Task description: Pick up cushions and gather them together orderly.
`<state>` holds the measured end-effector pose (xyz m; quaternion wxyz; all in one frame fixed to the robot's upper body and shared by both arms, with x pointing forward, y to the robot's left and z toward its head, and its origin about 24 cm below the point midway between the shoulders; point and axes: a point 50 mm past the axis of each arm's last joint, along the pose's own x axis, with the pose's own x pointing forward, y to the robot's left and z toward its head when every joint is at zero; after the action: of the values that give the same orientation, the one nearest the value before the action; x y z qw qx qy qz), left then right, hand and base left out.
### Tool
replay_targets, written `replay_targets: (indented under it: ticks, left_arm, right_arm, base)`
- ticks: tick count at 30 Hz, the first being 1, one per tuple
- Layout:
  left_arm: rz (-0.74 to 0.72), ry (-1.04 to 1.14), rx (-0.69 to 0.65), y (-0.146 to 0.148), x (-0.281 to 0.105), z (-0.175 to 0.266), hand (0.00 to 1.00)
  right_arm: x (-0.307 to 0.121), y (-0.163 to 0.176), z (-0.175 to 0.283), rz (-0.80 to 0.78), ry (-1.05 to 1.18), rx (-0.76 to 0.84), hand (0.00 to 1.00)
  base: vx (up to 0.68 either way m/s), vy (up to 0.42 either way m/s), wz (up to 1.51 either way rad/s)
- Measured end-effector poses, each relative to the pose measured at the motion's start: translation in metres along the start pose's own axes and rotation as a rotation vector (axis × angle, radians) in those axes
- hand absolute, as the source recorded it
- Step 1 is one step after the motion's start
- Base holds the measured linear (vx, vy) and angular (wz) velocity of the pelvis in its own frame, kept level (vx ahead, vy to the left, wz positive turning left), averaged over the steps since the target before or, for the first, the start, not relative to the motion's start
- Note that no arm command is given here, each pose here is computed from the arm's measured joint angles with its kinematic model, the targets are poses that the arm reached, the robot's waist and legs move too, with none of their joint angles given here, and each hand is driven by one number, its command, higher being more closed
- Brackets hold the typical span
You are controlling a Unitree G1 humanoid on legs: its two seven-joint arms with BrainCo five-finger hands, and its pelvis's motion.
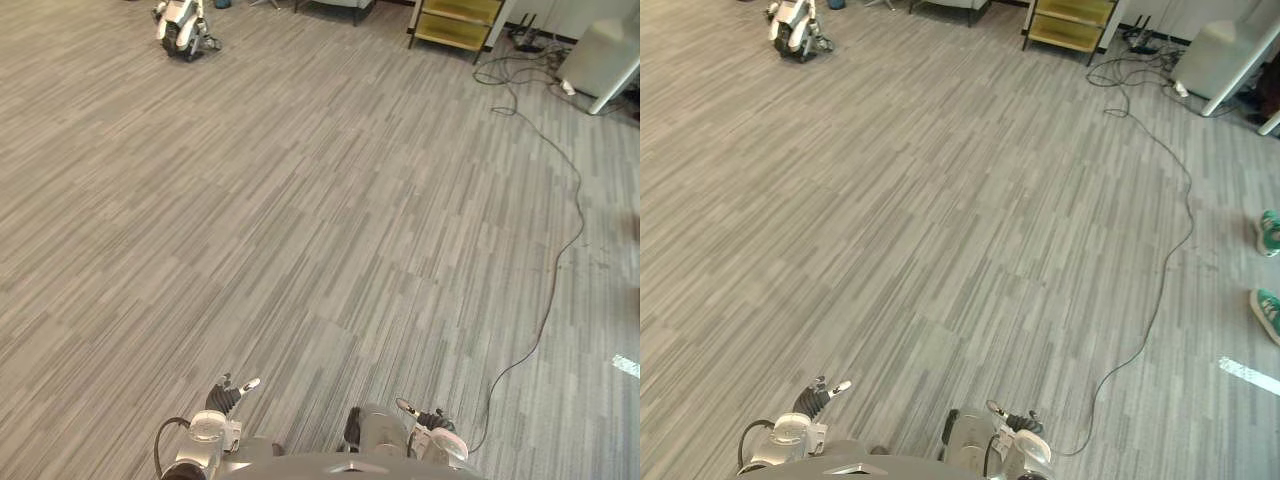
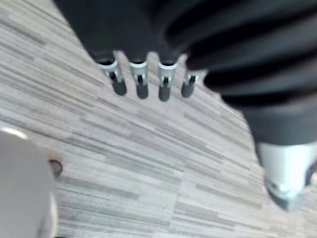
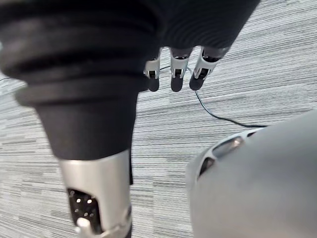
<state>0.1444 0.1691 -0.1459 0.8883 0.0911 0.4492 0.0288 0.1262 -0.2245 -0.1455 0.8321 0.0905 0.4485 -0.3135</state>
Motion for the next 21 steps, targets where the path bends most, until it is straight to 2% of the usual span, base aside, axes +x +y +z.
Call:
replay_targets:
  ticks: [3, 7, 10, 16, 21]
  left_arm:
    - [-0.011, -0.009, 0.006, -0.004, 0.001, 0.004, 0.0]
    - [-0.011, 0.045, 0.002, -0.004, -0.002, -0.012, 0.0]
    - [-0.027, 0.043, -0.031, -0.014, -0.003, -0.01, 0.0]
    - [0.004, 0.003, -0.088, -0.006, -0.003, -0.004, 0.0]
    - [0.002, -0.06, -0.113, -0.007, -0.003, 0.008, 0.0]
  right_arm:
    - [0.003, -0.005, 0.01, -0.011, -0.022, -0.01, 0.0]
    - [-0.001, -0.023, -0.018, -0.057, 0.067, -0.024, 0.0]
    - [0.003, -0.035, -0.012, -0.087, 0.06, -0.035, 0.0]
    - [0.001, -0.034, -0.017, -0.075, 0.067, -0.065, 0.0]
    - [0.003, -0.024, -0.007, -0.052, 0.046, -0.06, 0.0]
  base:
    - [0.54, -0.114, 0.06]
    - [0.65, -0.225, 0.12]
    - [0.49, -0.197, -0.24]
    - [0.64, -0.175, -0.35]
    - [0.48, 0.032, -0.3]
